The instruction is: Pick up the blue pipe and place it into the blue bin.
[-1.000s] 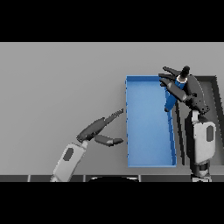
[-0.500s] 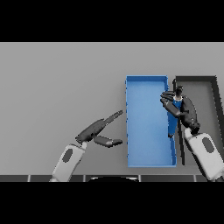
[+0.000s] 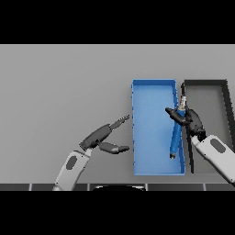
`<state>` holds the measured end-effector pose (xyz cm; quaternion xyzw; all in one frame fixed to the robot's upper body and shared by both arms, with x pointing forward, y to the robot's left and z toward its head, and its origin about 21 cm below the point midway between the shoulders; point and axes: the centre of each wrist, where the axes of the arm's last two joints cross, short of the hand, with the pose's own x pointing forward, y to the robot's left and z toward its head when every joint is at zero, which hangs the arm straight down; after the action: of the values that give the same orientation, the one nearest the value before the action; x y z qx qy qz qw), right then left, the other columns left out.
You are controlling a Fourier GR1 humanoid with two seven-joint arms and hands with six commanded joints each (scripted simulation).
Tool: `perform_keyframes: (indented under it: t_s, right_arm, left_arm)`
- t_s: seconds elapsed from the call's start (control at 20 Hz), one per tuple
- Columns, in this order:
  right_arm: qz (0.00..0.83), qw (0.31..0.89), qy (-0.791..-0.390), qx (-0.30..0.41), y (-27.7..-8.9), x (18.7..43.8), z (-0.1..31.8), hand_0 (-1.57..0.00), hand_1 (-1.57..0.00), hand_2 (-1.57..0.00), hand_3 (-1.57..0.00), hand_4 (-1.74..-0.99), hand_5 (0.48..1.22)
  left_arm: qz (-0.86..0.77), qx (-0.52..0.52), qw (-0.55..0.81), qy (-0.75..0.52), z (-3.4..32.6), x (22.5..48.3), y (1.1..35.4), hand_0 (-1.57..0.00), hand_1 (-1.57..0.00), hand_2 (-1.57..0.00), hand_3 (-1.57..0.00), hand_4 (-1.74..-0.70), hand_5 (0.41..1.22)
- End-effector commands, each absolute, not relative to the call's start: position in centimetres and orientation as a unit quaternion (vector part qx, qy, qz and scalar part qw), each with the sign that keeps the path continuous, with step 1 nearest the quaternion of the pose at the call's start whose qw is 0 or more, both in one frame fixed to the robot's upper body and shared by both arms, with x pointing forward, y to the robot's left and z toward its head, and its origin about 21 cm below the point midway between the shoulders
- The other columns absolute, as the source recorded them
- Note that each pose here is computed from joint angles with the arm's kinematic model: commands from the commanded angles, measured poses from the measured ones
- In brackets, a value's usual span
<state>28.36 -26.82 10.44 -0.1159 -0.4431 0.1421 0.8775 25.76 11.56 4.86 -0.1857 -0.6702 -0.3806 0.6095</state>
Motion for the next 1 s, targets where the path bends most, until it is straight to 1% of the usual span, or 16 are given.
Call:
perform_keyframes:
  t_s: [0.0, 0.1, 0.2, 0.35, 0.45, 0.5, 0.65, 0.95]
  right_arm:
    - [0.16, 0.878, -0.437, -0.117, -26.7, 28.3, 10.4, -0.24, -0.22, -0.22, -0.13, -1.142, 1.03]
    - [0.19, 0.88, -0.417, -0.125, -26.6, 28.2, 10.3, -0.16, -0.14, -0.14, -0.08, -1.083, 0.934]
    - [0.208, 0.882, -0.402, -0.133, -26.2, 28.3, 9.9, -0.1, -0.09, -0.09, -0.05, -1.071, 0.868]
    - [0.234, 0.877, -0.394, -0.148, -25.9, 28.6, 9.9, -0.05, -0.05, -0.05, -0.03, -1.051, 0.787]
    - [0.238, 0.875, -0.394, -0.149, -25.7, 28.9, 9.9, -0.03, -0.03, -0.03, -0.02, -1.038, 0.734]
    - [0.242, 0.875, -0.392, -0.15, -25.6, 28.8, 10.0, -0.03, -0.02, -0.02, -0.01, -1.036, 0.713]
    - [0.244, 0.874, -0.39, -0.154, -25.6, 28.8, 9.9, -0.01, -0.01, -0.01, -0.01, -1.022, 0.672]
    - [0.256, 0.873, -0.387, -0.152, -25.6, 28.5, 9.8, -0.01, -0.01, -0.01, 0.0, -1.022, 0.649]
  left_arm:
    - [-0.379, -0.188, 0.608, -0.672, 4.9, 25.7, 11.6, 0.0, 0.0, 0.0, 0.0, -0.88, 0.429]
    - [-0.384, -0.189, 0.61, -0.667, 4.5, 25.4, 11.6, 0.0, 0.0, 0.0, 0.0, -0.89, 0.428]
    - [-0.381, -0.186, 0.61, -0.669, 4.7, 25.4, 11.9, 0.0, 0.0, 0.0, 0.0, -0.89, 0.426]
    - [-0.382, -0.181, 0.61, -0.67, 4.7, 25.6, 11.7, 0.0, 0.0, 0.0, 0.0, -0.89, 0.428]
    - [-0.38, -0.187, 0.607, -0.672, 4.6, 25.3, 11.8, 0.0, 0.0, 0.0, 0.0, -0.89, 0.429]
    - [-0.38, -0.182, 0.61, -0.671, 4.7, 25.6, 11.6, 0.0, 0.0, 0.0, 0.0, -0.89, 0.429]
    - [-0.379, -0.181, 0.61, -0.672, 4.7, 25.7, 11.7, 0.0, 0.0, 0.0, 0.0, -0.89, 0.431]
    - [-0.381, -0.184, 0.606, -0.674, 4.7, 25.1, 11.2, 0.0, 0.0, 0.0, 0.0, -0.88, 0.431]
